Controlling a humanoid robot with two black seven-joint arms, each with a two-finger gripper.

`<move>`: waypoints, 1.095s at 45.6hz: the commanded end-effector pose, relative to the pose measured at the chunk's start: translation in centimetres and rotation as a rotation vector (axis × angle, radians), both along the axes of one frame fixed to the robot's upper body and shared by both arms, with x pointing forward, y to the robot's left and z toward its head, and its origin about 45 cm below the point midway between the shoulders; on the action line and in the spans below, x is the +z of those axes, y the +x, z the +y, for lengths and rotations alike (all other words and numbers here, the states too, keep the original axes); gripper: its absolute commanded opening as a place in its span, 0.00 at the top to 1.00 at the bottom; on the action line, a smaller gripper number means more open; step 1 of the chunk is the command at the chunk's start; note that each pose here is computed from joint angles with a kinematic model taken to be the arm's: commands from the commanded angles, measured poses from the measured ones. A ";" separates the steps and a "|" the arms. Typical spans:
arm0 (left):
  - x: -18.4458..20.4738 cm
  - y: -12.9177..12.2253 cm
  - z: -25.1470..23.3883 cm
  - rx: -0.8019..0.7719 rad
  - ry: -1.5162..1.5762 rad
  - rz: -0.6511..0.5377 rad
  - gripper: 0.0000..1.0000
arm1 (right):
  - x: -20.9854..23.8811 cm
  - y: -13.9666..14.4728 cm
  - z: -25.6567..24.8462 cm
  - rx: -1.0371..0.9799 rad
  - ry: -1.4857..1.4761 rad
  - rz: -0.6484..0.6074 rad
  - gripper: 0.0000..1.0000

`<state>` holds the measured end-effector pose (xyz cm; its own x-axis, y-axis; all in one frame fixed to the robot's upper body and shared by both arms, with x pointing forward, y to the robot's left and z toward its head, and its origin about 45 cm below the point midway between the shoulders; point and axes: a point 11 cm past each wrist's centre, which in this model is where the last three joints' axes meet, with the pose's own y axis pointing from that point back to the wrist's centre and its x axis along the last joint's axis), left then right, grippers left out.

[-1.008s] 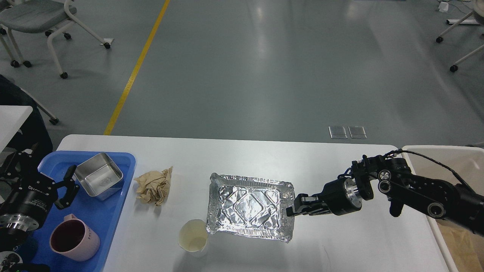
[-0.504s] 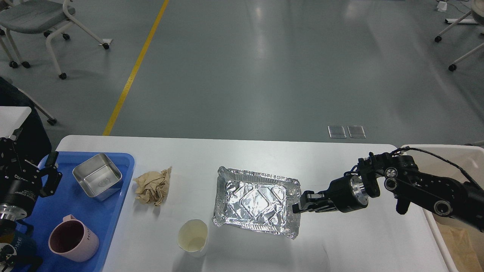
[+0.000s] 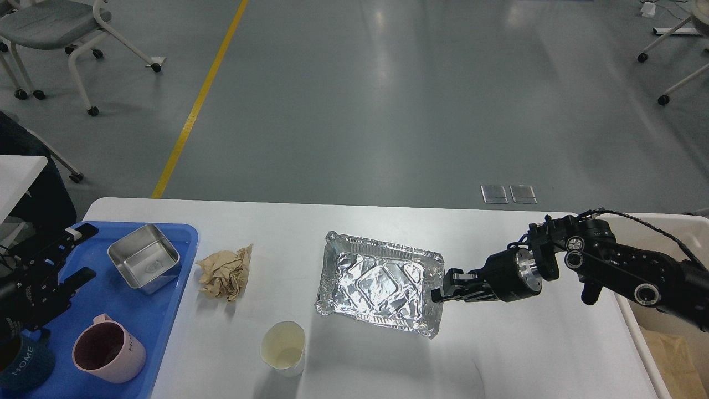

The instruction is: Tidy desktop

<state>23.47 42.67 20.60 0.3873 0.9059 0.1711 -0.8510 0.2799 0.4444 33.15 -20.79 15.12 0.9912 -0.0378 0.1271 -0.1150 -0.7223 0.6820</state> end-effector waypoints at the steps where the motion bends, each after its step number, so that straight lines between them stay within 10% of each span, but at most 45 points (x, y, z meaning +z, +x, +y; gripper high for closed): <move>1: -0.5 -2.0 1.4 -0.092 0.156 0.082 0.04 | -0.1 0.1 -0.1 0.006 -0.015 0.009 1.00; 50: 6.3 -1.2 2.2 -0.341 0.512 0.060 0.04 | -0.4 -0.2 -0.3 -0.007 -0.018 0.053 1.00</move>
